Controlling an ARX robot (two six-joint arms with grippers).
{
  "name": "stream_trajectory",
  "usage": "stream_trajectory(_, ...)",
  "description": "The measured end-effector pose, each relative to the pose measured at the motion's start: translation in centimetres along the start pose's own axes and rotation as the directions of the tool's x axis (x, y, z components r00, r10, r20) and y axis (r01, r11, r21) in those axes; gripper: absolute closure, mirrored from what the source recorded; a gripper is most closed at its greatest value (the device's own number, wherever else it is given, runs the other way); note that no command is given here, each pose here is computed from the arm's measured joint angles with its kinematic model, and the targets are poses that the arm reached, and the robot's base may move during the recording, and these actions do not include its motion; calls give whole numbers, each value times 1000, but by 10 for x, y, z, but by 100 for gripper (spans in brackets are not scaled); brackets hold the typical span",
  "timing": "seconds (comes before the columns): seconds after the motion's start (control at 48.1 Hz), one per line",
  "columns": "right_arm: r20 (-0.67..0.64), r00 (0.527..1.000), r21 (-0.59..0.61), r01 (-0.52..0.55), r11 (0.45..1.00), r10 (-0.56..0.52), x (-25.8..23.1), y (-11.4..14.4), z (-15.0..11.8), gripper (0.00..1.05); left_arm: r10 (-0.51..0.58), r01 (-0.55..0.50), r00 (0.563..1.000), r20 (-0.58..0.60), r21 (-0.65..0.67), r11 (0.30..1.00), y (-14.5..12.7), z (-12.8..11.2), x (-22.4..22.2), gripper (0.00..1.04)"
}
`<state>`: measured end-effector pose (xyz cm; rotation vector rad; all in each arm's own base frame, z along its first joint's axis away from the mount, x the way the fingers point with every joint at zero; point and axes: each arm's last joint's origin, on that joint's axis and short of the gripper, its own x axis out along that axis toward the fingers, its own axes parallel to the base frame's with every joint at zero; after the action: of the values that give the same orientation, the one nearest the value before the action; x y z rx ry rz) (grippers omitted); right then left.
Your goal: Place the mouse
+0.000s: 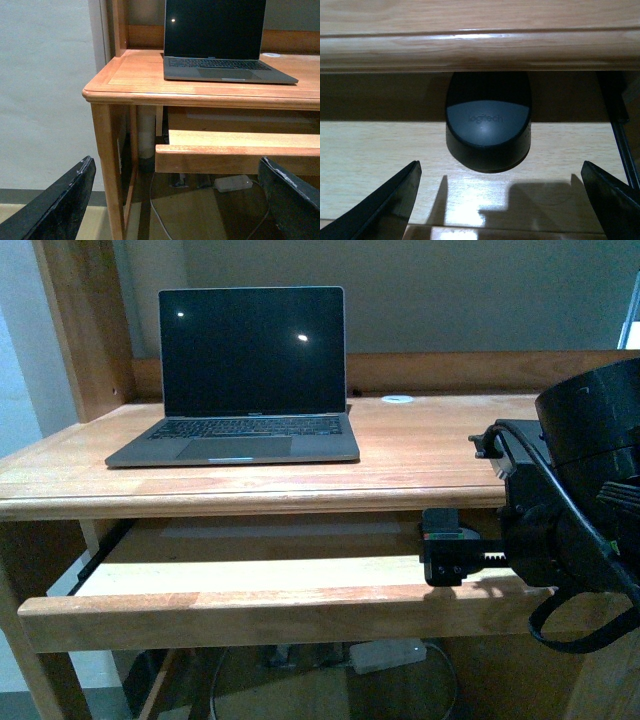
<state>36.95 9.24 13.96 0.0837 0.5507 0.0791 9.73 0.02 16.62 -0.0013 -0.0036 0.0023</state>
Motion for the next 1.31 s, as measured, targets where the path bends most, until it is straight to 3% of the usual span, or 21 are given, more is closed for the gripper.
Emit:
stream_trajectory(0.707,-8,999,16,38,999,-38,18,-6,3,7,0,0,1000,0,0,1000,0,0,0,7)
stream_trajectory(1.31,-35,995,-5,98,995,-99,58,11,8,7,0,0,1000,0,0,1000,0,0,0,7)
